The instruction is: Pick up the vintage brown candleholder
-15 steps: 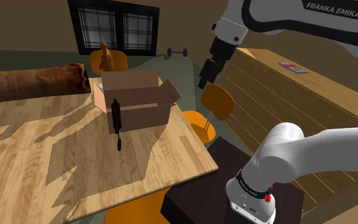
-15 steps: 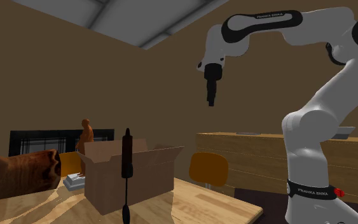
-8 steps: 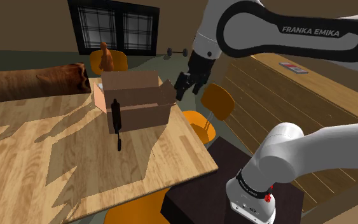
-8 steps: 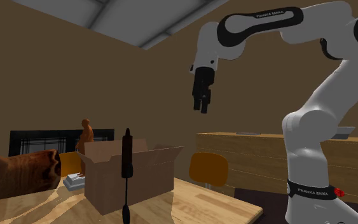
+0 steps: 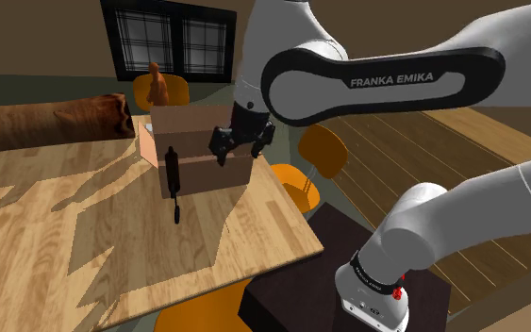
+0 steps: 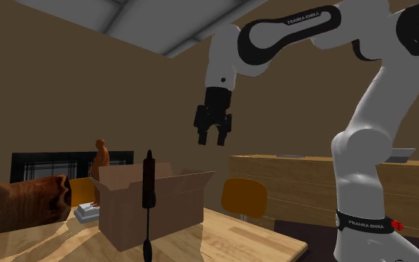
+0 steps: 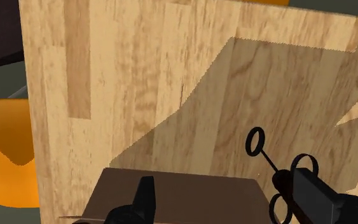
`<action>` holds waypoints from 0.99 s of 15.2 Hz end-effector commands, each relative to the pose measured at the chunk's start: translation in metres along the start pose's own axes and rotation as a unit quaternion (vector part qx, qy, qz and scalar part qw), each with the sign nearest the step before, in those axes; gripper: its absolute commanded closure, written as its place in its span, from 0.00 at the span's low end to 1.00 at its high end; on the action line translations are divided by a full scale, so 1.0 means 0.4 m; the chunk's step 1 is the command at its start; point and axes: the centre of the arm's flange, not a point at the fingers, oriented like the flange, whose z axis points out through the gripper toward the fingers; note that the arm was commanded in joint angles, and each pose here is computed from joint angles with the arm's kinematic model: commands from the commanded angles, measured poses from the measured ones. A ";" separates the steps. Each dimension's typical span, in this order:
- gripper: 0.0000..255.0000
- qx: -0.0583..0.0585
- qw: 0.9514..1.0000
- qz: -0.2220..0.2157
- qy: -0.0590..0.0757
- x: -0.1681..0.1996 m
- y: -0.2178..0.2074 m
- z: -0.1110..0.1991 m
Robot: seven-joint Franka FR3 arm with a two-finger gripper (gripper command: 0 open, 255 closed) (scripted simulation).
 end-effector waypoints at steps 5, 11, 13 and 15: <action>0.00 -0.022 0.996 0.079 0.015 0.054 -0.166 0.115; 0.00 -0.045 0.986 0.156 0.030 0.138 -0.320 0.230; 0.00 -0.053 0.981 0.181 0.034 0.172 -0.367 0.270; 0.00 -0.055 0.980 0.186 0.035 0.178 -0.376 0.292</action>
